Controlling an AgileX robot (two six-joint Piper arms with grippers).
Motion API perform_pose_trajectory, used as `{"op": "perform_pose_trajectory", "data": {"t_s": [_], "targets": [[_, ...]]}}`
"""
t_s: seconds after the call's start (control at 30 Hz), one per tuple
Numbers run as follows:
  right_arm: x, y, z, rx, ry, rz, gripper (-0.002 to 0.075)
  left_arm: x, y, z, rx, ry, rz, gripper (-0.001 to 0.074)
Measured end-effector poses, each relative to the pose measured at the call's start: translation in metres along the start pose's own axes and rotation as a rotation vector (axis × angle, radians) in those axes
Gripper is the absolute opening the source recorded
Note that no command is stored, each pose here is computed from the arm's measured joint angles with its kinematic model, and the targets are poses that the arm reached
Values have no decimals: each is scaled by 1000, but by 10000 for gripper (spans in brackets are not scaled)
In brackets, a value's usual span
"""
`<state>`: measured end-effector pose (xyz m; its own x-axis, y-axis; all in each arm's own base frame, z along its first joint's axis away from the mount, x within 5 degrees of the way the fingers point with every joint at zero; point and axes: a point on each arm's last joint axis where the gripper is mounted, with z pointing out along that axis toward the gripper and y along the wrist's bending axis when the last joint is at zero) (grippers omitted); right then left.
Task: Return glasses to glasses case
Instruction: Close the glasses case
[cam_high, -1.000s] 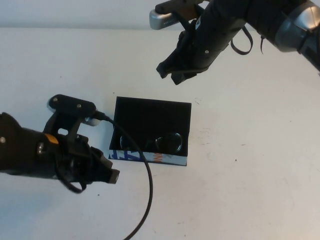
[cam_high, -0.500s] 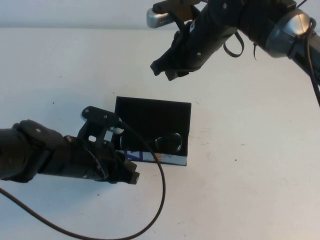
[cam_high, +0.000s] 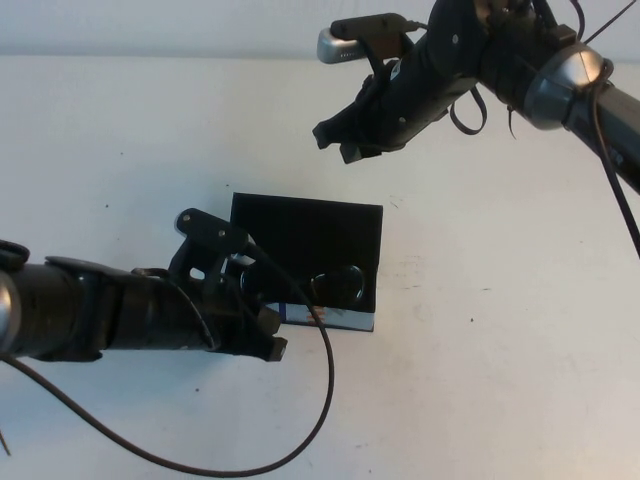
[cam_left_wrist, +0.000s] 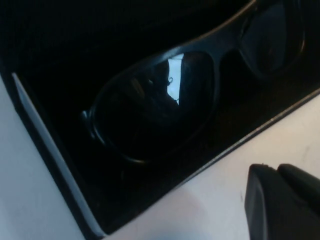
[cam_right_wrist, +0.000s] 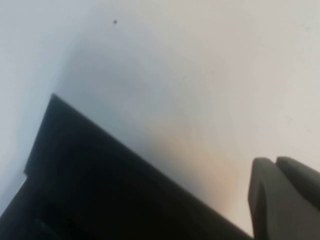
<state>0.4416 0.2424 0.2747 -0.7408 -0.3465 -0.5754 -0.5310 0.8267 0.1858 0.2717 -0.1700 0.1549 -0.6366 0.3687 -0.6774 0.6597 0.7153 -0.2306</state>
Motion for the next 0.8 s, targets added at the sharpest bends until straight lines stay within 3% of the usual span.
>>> {"op": "perform_pose_trajectory", "data": {"t_s": [0.8], "targets": [[1,-16,75,-35,34,35,-11,5,5,11,-6,12,29,-1]]}}
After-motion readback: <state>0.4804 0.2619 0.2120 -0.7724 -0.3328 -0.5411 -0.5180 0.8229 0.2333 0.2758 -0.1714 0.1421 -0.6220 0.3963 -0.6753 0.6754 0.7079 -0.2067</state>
